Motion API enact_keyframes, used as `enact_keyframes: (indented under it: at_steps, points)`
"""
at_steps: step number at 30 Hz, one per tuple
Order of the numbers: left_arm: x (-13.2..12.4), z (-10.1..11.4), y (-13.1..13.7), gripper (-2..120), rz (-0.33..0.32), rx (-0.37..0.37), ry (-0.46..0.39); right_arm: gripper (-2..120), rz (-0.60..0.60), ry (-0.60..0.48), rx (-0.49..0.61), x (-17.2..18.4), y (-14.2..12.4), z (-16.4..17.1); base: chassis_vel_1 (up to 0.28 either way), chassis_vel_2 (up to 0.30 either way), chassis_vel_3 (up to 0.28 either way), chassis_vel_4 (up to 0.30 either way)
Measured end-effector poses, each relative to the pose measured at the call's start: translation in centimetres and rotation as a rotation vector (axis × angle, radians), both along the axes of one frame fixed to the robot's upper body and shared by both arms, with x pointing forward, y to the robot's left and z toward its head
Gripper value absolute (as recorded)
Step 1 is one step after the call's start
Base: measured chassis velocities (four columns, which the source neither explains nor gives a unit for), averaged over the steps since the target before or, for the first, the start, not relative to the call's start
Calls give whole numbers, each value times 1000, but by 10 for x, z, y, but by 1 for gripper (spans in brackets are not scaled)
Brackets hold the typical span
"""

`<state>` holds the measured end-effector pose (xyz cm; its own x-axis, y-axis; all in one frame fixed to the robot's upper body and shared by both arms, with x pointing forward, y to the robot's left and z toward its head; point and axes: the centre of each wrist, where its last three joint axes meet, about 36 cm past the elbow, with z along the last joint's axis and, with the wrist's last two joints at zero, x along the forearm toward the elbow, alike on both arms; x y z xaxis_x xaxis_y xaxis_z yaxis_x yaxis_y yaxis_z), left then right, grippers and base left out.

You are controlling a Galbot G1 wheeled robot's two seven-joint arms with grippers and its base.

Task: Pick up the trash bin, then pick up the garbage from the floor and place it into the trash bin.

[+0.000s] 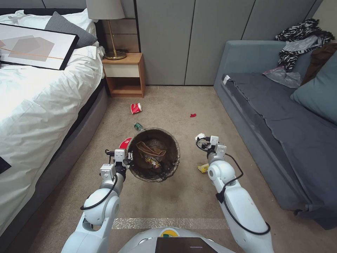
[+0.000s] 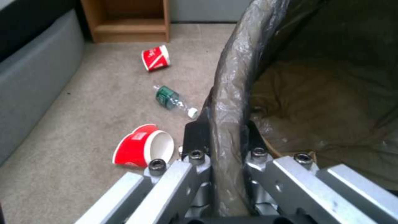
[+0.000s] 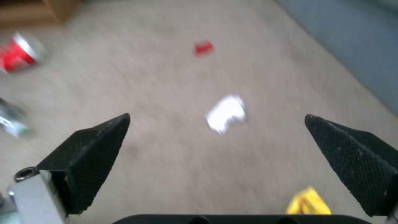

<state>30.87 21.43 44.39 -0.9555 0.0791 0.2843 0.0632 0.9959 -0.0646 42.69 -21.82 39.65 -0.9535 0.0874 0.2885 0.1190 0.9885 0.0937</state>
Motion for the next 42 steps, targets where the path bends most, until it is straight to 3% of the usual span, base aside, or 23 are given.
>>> enact_keyframes:
  at_steps: [2, 3, 5, 9, 19, 42]
  points:
    - [2, -2, -2, 3, -10, 1, 5, 100, -30, 99, -13, 22, -5, -17, 0, 0, 0, 0]
    - [2, -2, -2, 3, -10, 1, 5, 100, -30, 99, -13, 22, -5, -17, 0, 0, 0, 0]
    - [4, -5, -3, 3, -20, 4, 14, 100, -61, 195, -31, 39, -12, -48, 0, 0, 0, 0]
    - [6, -5, -2, 3, -21, 6, 20, 100, -92, 283, -69, 56, -19, -84, 0, 0, 0, 0]
    - [7, -7, -3, 3, -23, 6, 26, 100, -138, 371, -131, 64, -40, -136, 0, 0, 0, 0]
    - [4, -6, -2, 3, -17, 8, 24, 100, -168, 472, -88, 67, -48, -185, 0, 0, 0, 0]
